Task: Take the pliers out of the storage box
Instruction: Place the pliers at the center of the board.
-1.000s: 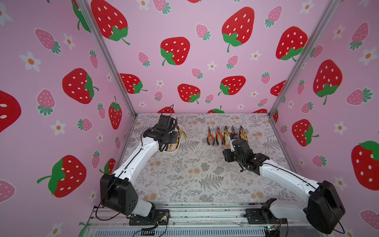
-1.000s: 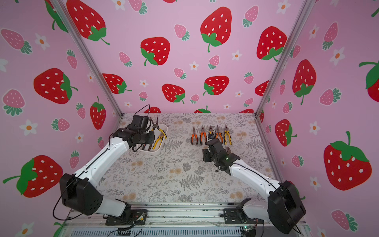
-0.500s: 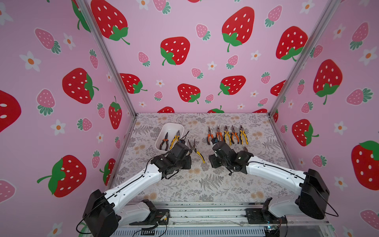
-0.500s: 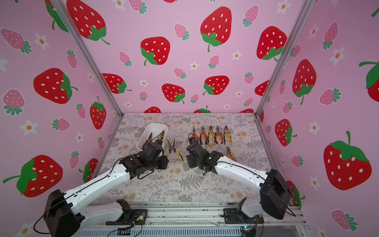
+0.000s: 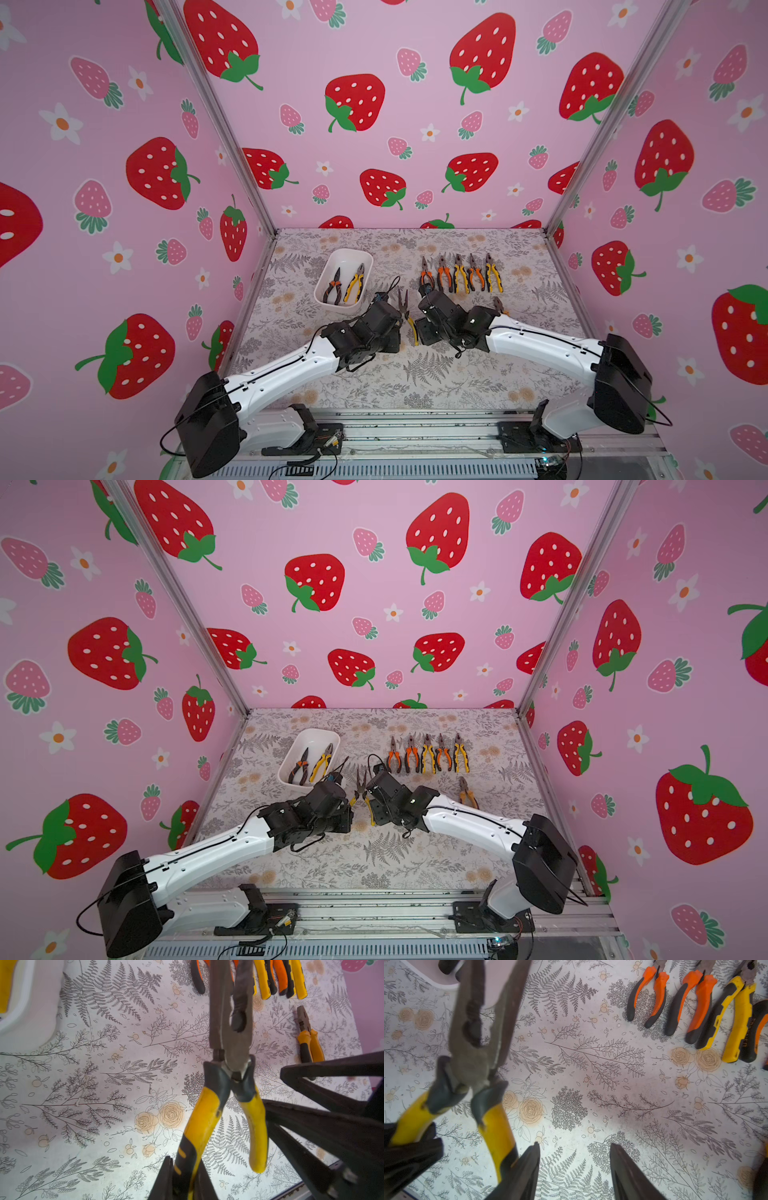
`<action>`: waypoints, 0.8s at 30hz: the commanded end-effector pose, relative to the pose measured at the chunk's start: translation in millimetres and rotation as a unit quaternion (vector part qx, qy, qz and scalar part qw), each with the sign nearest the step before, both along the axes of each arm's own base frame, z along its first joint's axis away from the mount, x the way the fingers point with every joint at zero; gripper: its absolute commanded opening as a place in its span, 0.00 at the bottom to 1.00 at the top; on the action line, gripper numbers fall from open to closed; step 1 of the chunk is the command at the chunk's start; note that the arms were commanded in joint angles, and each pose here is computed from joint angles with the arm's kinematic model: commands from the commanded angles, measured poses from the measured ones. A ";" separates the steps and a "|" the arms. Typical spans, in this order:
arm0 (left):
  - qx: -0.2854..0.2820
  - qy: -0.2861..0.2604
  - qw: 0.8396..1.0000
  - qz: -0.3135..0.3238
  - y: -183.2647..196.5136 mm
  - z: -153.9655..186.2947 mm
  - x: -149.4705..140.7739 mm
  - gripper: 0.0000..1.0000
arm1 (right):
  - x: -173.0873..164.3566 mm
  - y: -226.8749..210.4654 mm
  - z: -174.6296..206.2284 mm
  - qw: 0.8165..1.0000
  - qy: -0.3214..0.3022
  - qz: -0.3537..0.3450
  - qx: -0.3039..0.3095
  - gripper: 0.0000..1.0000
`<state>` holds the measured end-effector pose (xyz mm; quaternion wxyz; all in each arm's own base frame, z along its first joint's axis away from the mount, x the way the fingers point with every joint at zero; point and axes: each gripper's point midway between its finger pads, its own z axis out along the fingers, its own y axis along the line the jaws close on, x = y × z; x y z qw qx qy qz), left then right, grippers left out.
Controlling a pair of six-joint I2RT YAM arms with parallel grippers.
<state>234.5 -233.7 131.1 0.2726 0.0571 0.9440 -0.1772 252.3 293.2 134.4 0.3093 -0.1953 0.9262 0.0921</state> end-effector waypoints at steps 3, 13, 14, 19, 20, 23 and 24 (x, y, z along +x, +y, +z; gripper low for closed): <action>-0.034 -0.041 0.999 0.009 -16.2 28.7 15.7 0.00 | -3.8 8.1 -4.0 1.000 0.012 0.001 0.015 0.59; -0.048 -0.043 0.998 0.000 -23.0 29.6 13.7 0.00 | -9.9 20.8 -13.6 0.999 0.036 0.019 0.035 0.60; -0.039 -0.045 0.998 0.001 -20.4 28.2 13.7 0.00 | -6.6 12.1 -11.9 0.999 0.028 0.003 0.018 0.59; -0.013 -0.045 0.999 -0.001 -14.0 22.5 10.4 0.00 | 11.7 -49.6 21.9 0.990 -0.044 -0.105 -0.086 0.59; -0.014 -0.044 0.999 -0.003 -14.5 21.0 8.8 0.00 | 14.1 -58.1 32.7 0.987 -0.061 -0.121 -0.088 0.59; -0.014 -0.046 0.999 -0.007 -17.7 18.5 5.2 0.00 | 17.5 -64.7 57.5 0.985 -0.082 -0.140 -0.051 0.59; -0.014 -0.048 0.999 -0.010 -19.5 18.2 3.6 0.00 | 18.3 -61.9 62.8 0.987 -0.080 -0.139 -0.030 0.59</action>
